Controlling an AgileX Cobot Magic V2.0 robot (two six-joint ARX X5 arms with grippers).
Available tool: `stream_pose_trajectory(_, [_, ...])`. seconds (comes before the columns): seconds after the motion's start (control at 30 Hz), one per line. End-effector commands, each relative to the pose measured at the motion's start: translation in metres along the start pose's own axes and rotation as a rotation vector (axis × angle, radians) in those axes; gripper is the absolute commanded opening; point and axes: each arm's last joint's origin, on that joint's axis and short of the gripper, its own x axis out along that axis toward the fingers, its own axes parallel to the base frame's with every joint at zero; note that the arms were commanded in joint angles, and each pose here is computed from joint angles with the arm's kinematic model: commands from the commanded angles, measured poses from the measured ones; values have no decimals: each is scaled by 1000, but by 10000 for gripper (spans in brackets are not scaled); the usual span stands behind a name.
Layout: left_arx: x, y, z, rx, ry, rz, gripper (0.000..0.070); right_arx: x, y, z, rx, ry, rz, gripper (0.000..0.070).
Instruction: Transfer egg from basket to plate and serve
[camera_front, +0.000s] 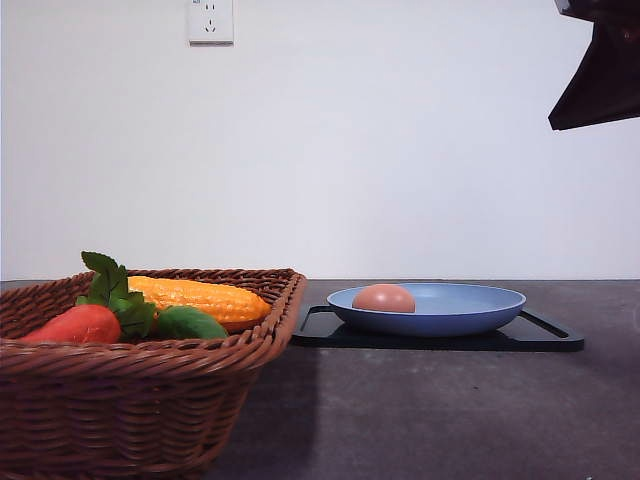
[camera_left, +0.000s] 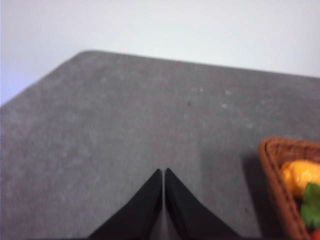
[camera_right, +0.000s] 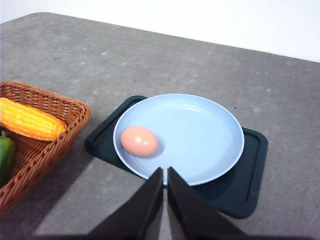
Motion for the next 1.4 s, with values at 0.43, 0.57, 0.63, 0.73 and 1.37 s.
stream_pose_trajectory(0.43, [9,2,-25,-38,63,-7,0,0,1,3,15,-14,5,0])
stream_pose_trajectory(0.57, [9,1,-25,-37,61,-8,0,0,1,3,15,-14,5,0])
stream_pose_trajectory(0.63, [9,1,-25,-37,61,-8,0,0,1,3,15,-14,5,0])
stream_pose_trajectory(0.73, [9,1,-25,-37,61,-8,0,0,1,3,15,-14,5,0])
stream_pose_trajectory(1.37, [9,1,-25,-37,61,-8,0,0,1,3,3,-15,3,0])
